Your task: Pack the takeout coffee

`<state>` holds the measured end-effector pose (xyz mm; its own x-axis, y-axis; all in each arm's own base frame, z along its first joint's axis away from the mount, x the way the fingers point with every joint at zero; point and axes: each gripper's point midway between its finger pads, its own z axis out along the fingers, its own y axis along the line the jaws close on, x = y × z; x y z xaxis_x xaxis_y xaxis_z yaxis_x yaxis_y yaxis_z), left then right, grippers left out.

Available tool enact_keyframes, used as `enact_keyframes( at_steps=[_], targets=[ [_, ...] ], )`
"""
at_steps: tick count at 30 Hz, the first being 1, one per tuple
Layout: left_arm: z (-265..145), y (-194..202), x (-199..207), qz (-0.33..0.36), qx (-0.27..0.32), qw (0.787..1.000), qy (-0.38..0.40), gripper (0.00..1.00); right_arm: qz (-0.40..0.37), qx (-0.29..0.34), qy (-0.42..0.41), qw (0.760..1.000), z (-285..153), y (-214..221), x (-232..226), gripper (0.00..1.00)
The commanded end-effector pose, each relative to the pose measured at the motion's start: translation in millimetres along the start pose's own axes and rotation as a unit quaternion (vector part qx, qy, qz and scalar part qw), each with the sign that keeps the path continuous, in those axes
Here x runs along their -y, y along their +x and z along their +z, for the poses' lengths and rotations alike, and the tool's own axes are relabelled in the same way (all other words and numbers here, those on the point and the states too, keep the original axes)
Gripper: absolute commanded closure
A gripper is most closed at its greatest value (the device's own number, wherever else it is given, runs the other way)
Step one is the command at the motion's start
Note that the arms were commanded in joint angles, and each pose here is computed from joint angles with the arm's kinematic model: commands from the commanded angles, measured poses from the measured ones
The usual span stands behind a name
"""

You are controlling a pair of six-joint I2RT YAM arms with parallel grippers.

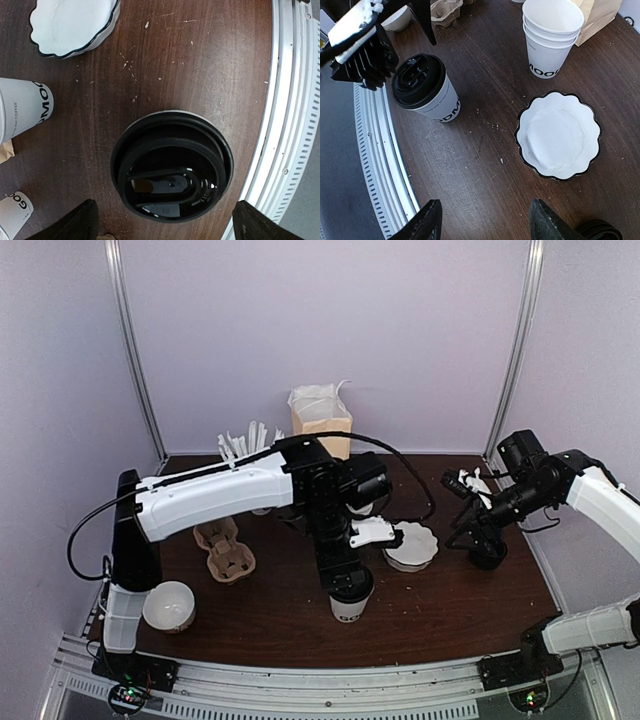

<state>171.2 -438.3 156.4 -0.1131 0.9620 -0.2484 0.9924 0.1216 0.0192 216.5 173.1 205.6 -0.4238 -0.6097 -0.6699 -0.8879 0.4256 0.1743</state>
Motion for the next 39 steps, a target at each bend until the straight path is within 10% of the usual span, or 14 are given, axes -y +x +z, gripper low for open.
enact_keyframes(
  at_steps=[1, 9, 15, 39],
  targets=[
    [-62, 2, -1, 0.005, 0.053, 0.998, -0.039, 0.03, 0.002, 0.005, 0.008, 1.0, -6, -11, 2, 0.37],
    [-97, 9, -43, -0.098, 0.205, 0.965, -0.134, 0.03, 0.045, -0.003, -0.013, 0.999, 10, -28, 13, 0.39],
    [-90, 17, -60, -0.242, 0.288, 0.925, -0.051, 0.16, 0.06, -0.033, -0.073, 0.995, 46, -31, -7, 0.44],
    [-29, 33, -57, -0.387, 0.292, 0.874, 0.028, 0.12, 0.164, -0.119, -0.25, 0.947, 111, -33, -52, 0.39]
  ],
)
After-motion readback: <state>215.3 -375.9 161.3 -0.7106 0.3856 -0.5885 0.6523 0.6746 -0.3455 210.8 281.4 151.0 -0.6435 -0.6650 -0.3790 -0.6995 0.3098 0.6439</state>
